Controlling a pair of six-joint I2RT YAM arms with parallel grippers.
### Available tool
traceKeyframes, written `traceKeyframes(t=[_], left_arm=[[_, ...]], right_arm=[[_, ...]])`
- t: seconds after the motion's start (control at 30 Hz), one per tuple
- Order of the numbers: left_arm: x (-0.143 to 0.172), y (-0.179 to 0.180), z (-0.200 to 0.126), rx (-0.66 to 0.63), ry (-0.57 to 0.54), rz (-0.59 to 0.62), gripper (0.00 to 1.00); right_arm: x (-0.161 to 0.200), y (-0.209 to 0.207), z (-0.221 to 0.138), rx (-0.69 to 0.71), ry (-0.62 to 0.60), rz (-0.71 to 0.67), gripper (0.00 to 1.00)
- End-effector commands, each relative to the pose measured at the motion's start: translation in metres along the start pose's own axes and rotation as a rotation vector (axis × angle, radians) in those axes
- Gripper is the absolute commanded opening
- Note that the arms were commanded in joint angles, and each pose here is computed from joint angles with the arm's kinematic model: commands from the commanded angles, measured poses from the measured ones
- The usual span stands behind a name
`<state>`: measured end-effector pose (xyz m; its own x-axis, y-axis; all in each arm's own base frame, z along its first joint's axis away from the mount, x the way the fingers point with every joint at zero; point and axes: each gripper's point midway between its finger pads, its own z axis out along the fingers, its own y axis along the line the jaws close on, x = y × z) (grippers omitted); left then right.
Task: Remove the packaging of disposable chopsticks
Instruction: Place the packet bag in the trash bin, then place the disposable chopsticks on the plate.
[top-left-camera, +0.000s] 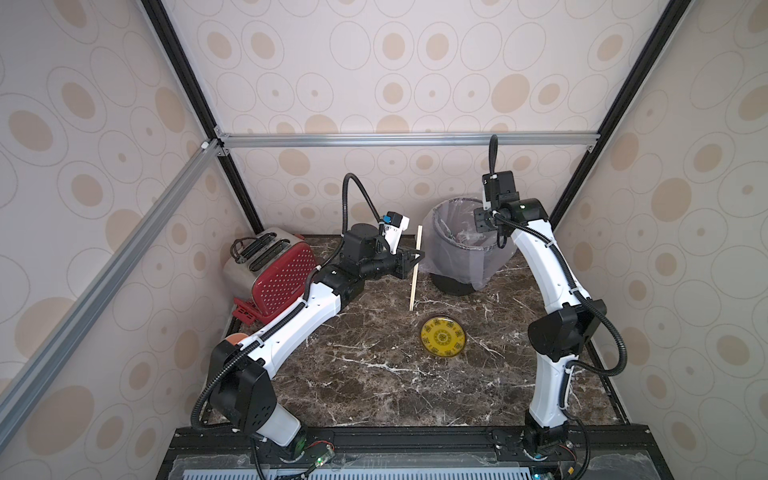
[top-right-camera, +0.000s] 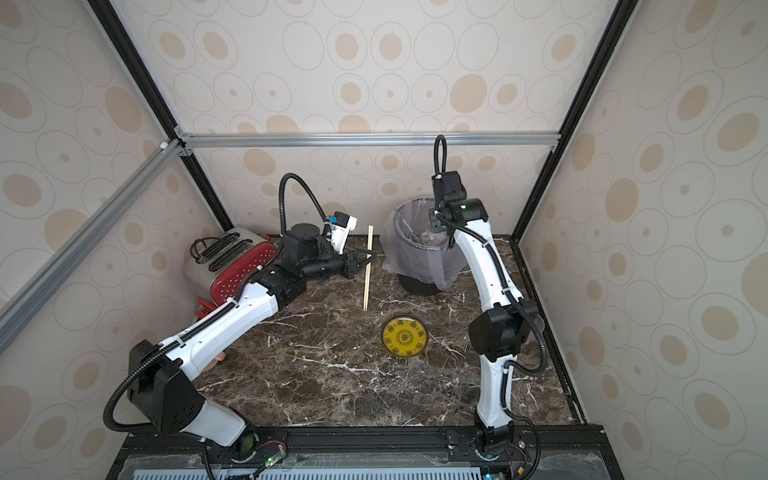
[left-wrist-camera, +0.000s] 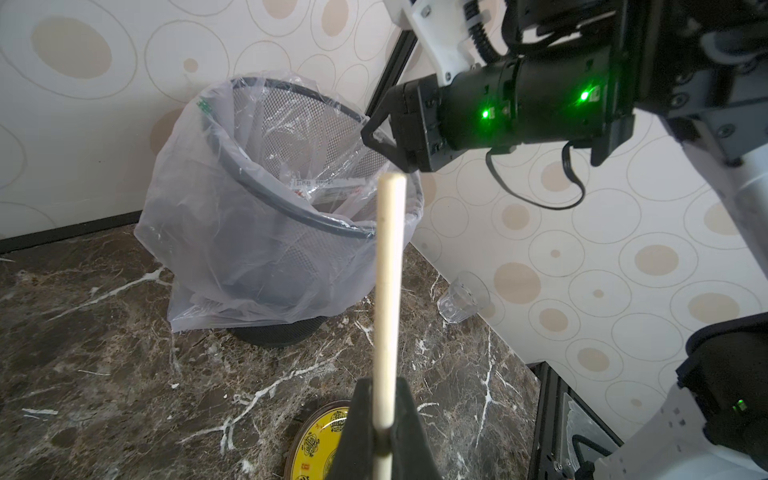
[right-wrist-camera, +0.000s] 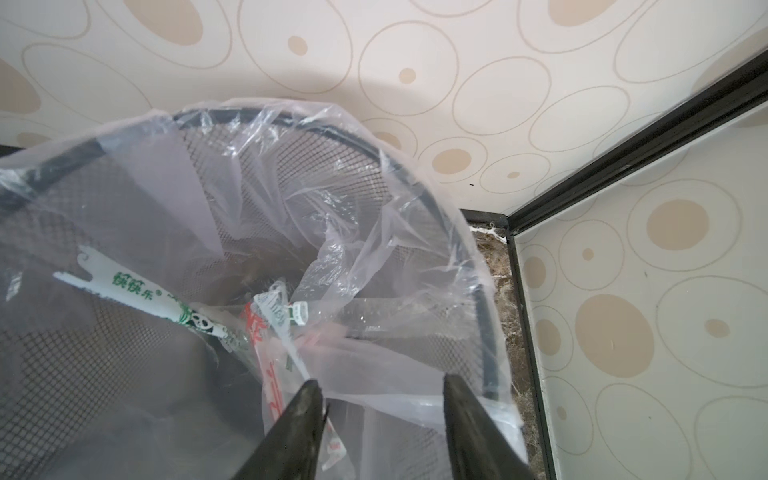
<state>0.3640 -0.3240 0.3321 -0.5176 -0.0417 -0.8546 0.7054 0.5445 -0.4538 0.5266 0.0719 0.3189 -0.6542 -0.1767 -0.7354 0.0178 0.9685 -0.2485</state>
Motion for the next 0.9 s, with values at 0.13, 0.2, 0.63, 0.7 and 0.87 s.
traceKeyframes(t=[0.13,0.2,0.63,0.7,0.87], left_arm=[[-0.006,-0.006,0.027,0.053,-0.044,-0.068,0.00],[-0.002,-0.001,0.034,0.027,-0.043,-0.092,0.00],[0.090,0.003,0.107,0.059,0.072,-0.402,0.00],[0.108,0.005,0.117,0.048,0.105,-0.427,0.00],[0.151,0.024,0.134,-0.011,0.187,-0.453,0.00]], right_arm=[[-0.003,0.002,-0.048,-0.126,-0.092,0.075,0.49],[-0.005,0.001,-0.068,-0.162,-0.143,0.102,0.49],[0.085,-0.038,-0.144,-0.122,-0.289,0.261,0.50],[0.111,-0.056,-0.139,-0.027,-0.259,0.278,0.50],[0.182,-0.069,-0.112,0.067,-0.176,0.348,0.50]])
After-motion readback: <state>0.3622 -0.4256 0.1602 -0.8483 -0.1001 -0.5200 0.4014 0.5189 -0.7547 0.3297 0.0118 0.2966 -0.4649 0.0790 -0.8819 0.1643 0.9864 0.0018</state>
